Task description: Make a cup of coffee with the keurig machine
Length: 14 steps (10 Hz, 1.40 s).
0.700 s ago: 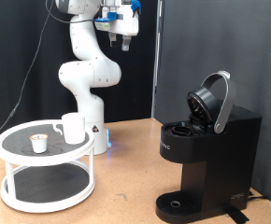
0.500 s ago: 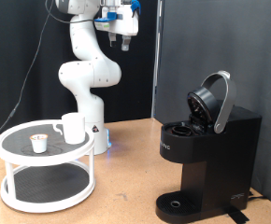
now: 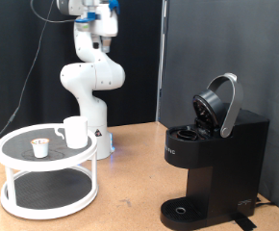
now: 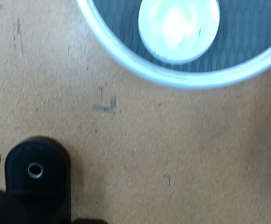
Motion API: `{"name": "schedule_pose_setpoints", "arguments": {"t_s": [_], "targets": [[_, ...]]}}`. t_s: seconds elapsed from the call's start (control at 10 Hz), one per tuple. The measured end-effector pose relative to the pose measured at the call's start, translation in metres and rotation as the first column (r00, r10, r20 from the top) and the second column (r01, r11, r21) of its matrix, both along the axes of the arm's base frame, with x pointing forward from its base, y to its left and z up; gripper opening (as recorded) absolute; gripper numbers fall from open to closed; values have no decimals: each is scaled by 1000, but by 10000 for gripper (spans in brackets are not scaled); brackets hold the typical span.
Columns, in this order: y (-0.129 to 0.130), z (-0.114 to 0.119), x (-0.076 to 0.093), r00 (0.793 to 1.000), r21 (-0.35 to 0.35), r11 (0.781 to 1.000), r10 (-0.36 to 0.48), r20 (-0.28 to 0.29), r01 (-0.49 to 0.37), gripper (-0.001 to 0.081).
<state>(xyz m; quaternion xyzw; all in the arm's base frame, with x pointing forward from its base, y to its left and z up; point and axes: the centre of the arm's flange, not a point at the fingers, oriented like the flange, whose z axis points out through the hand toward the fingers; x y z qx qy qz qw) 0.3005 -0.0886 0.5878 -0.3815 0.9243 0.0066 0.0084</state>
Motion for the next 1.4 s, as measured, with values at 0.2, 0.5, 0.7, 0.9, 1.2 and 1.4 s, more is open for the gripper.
{"name": "schedule_pose_setpoints", "arguments": {"t_s": [0.2,0.5,0.7,0.9,1.2,1.4], "targets": [[-34,-2,-8,1000,11,1000,-15,7,15,734],[-41,-3,-10,1000,19,1000,-15,14,15,734],[-54,-5,-14,1000,17,1000,3,12,-3,734],[-80,-8,-22,1000,8,1000,-1,3,1,734],[-121,-10,-35,1000,15,999,-30,0,30,734],[-136,-11,-38,999,20,999,-44,-3,44,734]]}}
